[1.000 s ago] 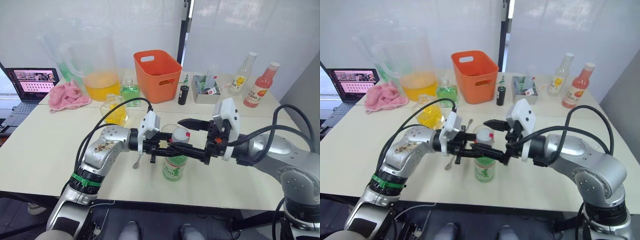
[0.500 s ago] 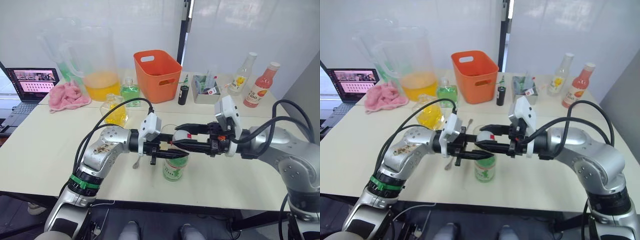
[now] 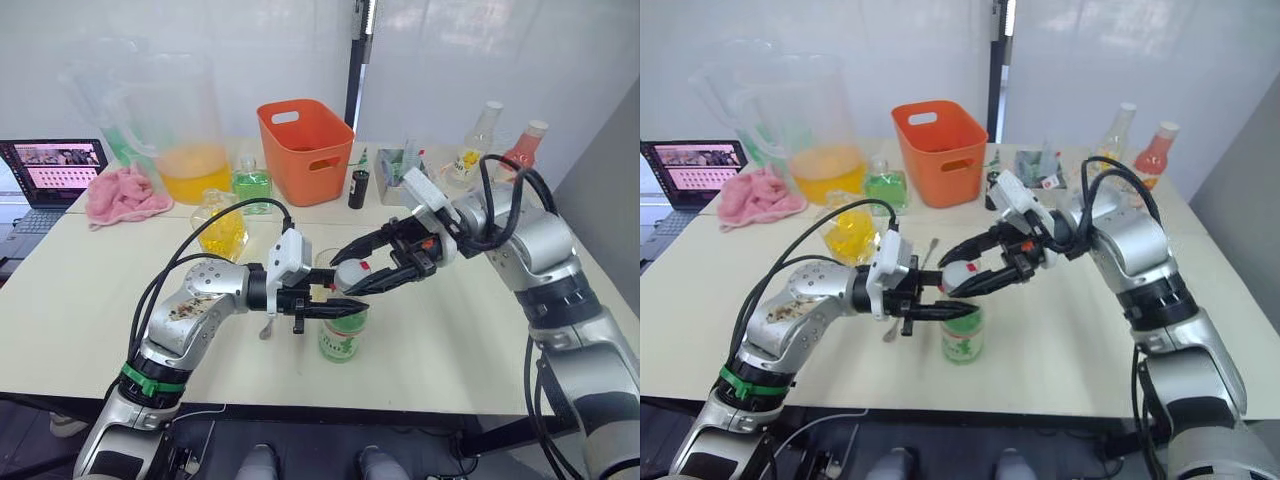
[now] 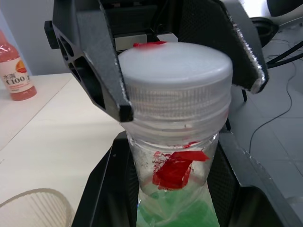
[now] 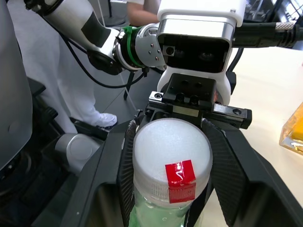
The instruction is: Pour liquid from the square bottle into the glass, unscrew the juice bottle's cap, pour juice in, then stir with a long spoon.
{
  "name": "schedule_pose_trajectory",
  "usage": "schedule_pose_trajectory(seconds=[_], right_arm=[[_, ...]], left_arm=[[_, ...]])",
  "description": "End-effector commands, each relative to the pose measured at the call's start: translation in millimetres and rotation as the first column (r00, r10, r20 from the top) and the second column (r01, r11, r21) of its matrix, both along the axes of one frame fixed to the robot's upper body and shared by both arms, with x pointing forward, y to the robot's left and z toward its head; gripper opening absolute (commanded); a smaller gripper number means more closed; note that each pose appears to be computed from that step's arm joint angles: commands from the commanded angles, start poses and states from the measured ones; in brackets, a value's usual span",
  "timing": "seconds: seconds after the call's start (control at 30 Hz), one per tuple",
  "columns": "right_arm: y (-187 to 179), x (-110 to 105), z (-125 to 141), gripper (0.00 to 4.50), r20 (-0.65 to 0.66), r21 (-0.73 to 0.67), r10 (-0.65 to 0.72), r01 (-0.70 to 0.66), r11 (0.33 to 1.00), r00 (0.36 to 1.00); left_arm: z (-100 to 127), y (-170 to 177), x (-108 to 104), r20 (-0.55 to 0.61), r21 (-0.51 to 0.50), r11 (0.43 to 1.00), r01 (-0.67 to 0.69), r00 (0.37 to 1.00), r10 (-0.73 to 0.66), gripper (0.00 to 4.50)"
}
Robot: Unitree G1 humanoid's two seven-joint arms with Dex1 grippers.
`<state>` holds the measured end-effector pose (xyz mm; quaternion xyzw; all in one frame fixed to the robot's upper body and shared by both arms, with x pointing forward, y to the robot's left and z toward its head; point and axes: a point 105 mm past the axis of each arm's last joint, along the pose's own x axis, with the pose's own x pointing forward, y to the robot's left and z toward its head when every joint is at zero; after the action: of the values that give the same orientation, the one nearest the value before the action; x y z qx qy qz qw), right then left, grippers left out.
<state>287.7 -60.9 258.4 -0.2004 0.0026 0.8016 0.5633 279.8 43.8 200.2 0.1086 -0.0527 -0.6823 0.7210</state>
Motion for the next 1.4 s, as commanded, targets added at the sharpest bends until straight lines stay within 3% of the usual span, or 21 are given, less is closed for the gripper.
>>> schedule_pose_trajectory(seconds=[0.03,0.13,0.53,0.83,1.0,1.23,1.4], right_arm=[[-1,-6,16,3.43,0.04,0.007,0.064,-0.064,0.998,0.997],[-8,-10,25,4.49,0.062,0.049,0.057,-0.061,0.997,0.996],[-43,-36,25,4.5,-0.008,0.198,-0.225,0.222,0.955,0.974],[-34,-29,9,4.5,-0.031,0.233,-0.492,0.485,0.843,0.87],[-30,-25,2,4.5,-0.046,0.254,-0.574,0.566,0.785,0.817],[-25,-29,0,4.5,-0.084,0.257,-0.598,0.597,0.76,0.797],[-19,-32,0,2.98,-0.101,0.262,-0.587,0.591,0.763,0.803]], left_arm=[[-15,5,7,-0.041,0.063,0.997,-0.049,0.998,0.052,1.38],[-15,4,7,-0.04,0.062,0.997,-0.047,0.998,0.05,1.36],[-13,-3,2,-0.067,0.045,0.999,-0.001,0.998,0.004,1.36],[-13,-6,7,-0.065,0.047,0.999,0.02,0.998,-0.017,1.36],[-14,-9,7,-0.068,0.044,0.998,0.035,0.997,-0.032,1.36],[-15,-10,9,-0.067,0.043,0.998,0.042,0.997,-0.039,1.36],[-15,-11,9,-0.064,0.047,0.998,0.041,0.997,-0.038,1.36]])
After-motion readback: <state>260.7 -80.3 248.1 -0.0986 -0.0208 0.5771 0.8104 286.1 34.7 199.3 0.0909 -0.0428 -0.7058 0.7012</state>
